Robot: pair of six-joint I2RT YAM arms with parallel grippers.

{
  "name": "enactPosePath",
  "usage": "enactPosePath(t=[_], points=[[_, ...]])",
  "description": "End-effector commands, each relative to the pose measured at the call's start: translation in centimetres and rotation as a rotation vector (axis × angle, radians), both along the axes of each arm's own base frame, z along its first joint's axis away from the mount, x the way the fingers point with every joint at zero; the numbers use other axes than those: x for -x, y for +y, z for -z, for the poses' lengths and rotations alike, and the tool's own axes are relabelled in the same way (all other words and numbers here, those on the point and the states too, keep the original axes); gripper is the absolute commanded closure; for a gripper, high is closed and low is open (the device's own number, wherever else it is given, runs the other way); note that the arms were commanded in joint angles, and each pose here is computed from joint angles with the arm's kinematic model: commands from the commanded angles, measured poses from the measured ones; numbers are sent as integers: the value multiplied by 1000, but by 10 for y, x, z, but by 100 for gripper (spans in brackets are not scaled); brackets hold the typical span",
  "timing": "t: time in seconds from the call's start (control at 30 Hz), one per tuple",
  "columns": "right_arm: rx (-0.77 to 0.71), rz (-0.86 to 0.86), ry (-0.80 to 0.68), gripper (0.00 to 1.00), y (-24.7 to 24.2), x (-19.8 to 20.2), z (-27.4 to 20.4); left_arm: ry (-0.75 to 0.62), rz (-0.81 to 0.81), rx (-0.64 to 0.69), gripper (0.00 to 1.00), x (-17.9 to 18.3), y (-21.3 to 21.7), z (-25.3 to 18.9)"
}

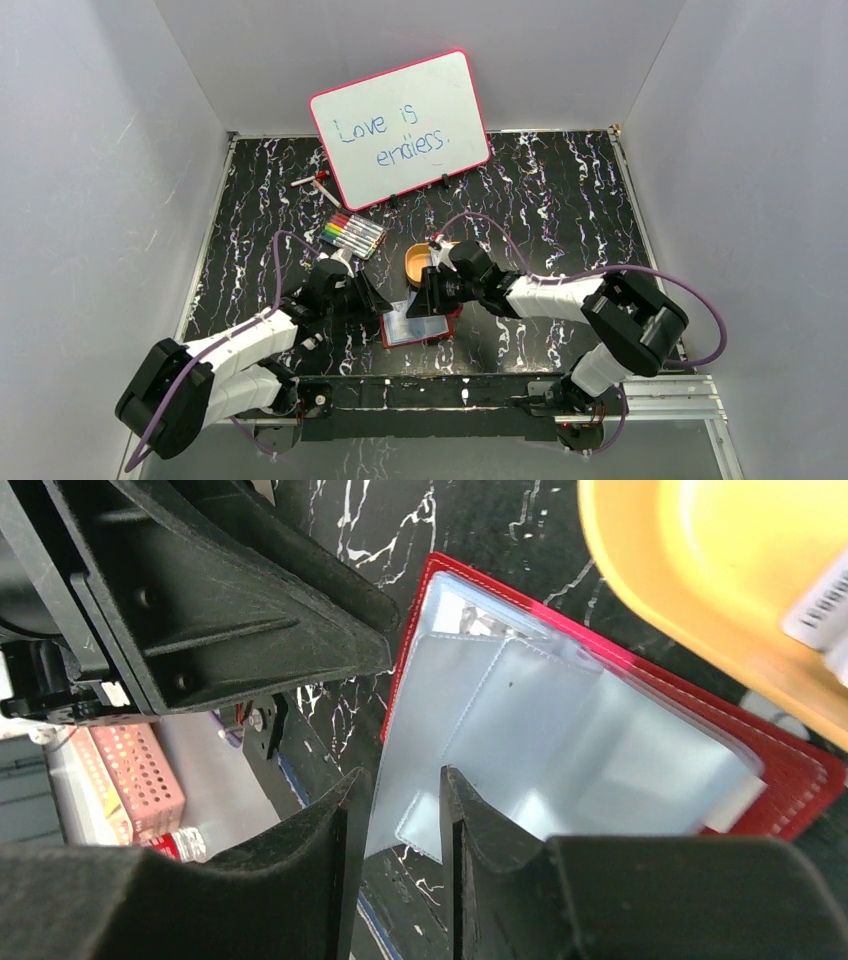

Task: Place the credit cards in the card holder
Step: Turn over the card slot in the card holder.

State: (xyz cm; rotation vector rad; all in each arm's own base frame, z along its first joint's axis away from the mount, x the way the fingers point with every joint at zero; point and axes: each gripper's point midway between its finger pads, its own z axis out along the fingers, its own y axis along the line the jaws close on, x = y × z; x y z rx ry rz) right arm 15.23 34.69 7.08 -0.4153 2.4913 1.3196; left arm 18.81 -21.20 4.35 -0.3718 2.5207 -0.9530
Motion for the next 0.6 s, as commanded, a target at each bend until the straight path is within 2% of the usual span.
enactPosePath(t=[0.0,0.37,0.57], points=[[-16,-65,-68,59,21,-1,-12,-32,-1,-20,62,-5,2,-14],[82,-96,-95,59,34,0,7,-67,-57,-61,60,-11,13,-28],[101,-116,-102,60,38,6,15,-99,-46,-4,60,-18,2,-44]])
